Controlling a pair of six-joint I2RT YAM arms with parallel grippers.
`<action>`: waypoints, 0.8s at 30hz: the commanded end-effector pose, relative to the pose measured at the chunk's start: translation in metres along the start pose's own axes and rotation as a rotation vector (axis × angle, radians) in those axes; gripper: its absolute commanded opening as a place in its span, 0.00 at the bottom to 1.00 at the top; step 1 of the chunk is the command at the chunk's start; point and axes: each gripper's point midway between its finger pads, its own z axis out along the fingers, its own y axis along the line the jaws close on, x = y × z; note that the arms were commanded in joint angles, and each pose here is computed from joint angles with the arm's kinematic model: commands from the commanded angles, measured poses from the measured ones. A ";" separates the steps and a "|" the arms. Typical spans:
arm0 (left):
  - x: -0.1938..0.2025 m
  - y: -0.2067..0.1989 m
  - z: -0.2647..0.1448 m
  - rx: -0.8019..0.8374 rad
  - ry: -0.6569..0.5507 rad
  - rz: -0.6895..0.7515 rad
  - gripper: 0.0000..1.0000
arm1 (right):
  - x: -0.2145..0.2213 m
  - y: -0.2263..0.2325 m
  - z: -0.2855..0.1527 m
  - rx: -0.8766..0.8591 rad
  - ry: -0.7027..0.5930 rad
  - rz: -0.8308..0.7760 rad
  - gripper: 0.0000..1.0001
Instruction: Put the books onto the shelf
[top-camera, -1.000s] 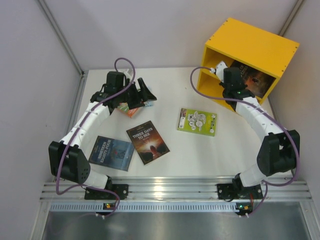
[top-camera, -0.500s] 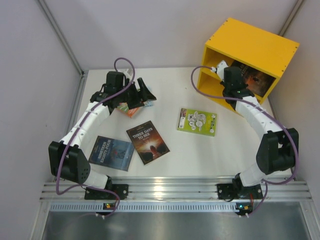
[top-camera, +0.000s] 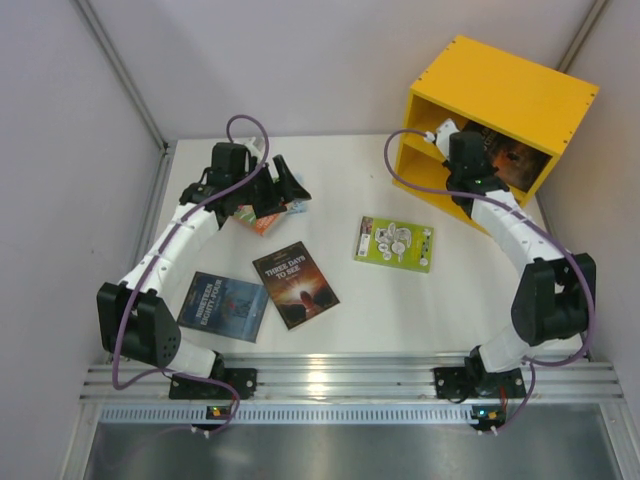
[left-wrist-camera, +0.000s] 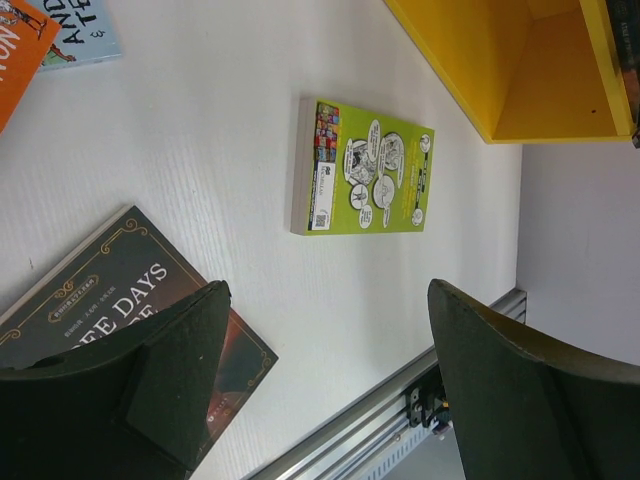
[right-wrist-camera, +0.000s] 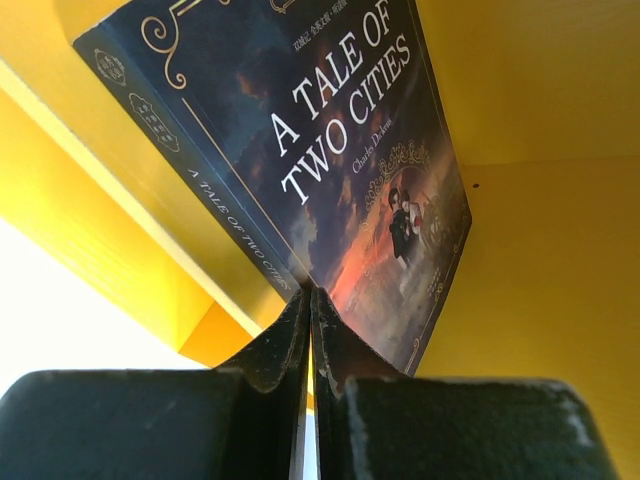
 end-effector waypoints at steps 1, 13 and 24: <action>-0.011 -0.009 -0.011 0.013 -0.038 0.038 0.85 | 0.013 -0.019 0.010 0.052 0.056 0.031 0.01; -0.013 -0.007 -0.016 -0.004 -0.062 0.049 0.85 | -0.009 -0.013 -0.022 -0.013 -0.032 0.056 0.04; 0.010 -0.003 -0.026 0.022 -0.034 0.102 0.79 | -0.035 0.035 -0.128 -0.224 -0.083 0.344 0.46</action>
